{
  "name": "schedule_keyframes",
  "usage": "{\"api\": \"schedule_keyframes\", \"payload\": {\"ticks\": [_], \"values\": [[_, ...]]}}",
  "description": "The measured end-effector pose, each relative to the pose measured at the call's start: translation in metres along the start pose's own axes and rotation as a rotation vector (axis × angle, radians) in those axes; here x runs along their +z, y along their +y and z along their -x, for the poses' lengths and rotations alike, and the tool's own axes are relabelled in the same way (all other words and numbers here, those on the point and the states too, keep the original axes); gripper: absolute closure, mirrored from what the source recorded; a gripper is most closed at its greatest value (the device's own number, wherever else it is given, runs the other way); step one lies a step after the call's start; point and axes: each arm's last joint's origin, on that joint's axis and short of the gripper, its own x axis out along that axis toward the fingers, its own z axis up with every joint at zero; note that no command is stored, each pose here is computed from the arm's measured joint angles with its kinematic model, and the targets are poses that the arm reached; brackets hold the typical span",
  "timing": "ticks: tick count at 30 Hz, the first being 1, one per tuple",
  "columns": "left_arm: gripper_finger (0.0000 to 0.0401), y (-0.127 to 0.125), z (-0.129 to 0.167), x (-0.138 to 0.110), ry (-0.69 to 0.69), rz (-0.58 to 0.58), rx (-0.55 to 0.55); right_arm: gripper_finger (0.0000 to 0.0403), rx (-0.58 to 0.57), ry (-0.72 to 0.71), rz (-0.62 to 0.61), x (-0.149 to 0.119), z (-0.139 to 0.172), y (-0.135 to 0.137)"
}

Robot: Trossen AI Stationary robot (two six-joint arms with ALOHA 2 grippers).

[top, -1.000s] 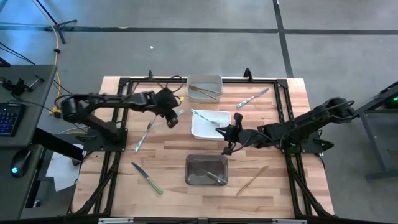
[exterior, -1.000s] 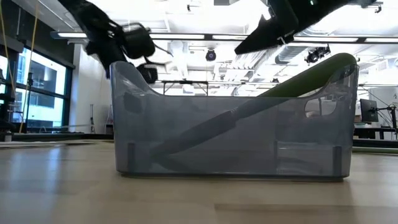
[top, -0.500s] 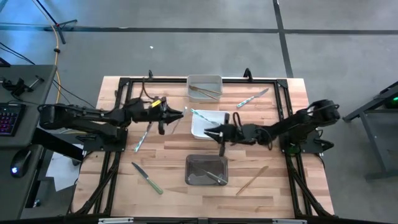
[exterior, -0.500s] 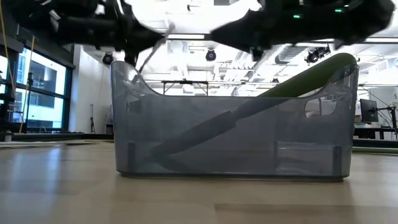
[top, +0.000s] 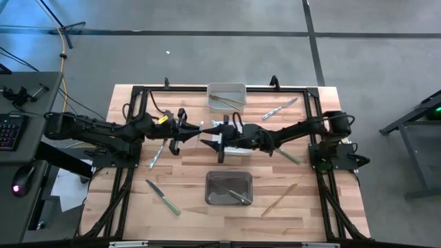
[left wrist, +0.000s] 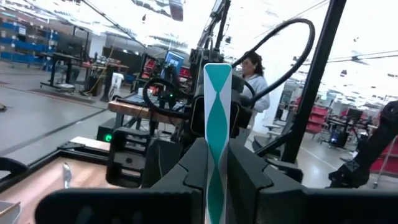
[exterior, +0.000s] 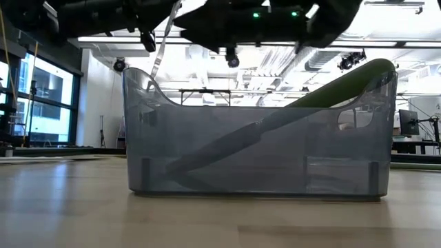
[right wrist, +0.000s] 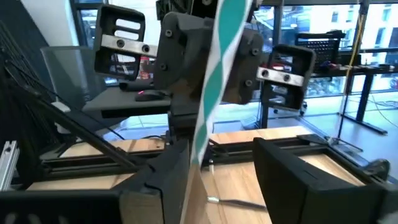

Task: Sort silverware by color (type)
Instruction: Put the white-blue table knife into the white bin

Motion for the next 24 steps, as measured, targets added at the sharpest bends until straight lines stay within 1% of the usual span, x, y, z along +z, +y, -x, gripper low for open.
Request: {"api": "schedule_keyframes", "payload": {"ticks": [5, 9, 12, 14, 16, 17, 18, 22, 24], "values": [[0.0376, -0.003, 0.0, -0.001, -0.005, -0.019, 0.014, 0.0238, 0.048, -0.007, 0.002, 0.002, -0.014, -0.001], [0.0376, -0.005, -0.001, 0.0, -0.013, -0.018, 0.003, 0.0248, 0.032, -0.017, 0.006, 0.004, -0.015, -0.001], [0.0376, -0.007, -0.001, 0.001, -0.028, -0.033, -0.004, 0.0283, 0.03, -0.037, 0.024, 0.006, -0.015, -0.001], [0.0376, -0.007, -0.001, 0.001, -0.031, -0.039, 0.0, 0.0321, 0.03, -0.04, 0.025, 0.007, -0.015, -0.001], [0.0376, -0.007, -0.001, 0.001, -0.033, -0.044, 0.001, 0.0368, 0.035, -0.043, 0.025, 0.008, -0.015, 0.0], [0.0376, -0.007, -0.001, 0.001, -0.035, -0.049, 0.0, 0.0383, 0.035, -0.043, 0.025, 0.008, -0.015, 0.0], [0.0376, -0.007, -0.001, 0.0, -0.034, -0.052, 0.001, 0.039, 0.035, -0.043, 0.028, 0.008, -0.015, -0.001], [0.0375, -0.006, -0.003, -0.003, -0.021, -0.044, 0.003, 0.038, 0.033, -0.026, 0.034, 0.006, -0.015, 0.0], [0.0356, -0.005, -0.003, -0.003, -0.016, -0.038, 0.008, 0.0391, 0.03, -0.016, 0.038, 0.006, -0.015, -0.001]]}}
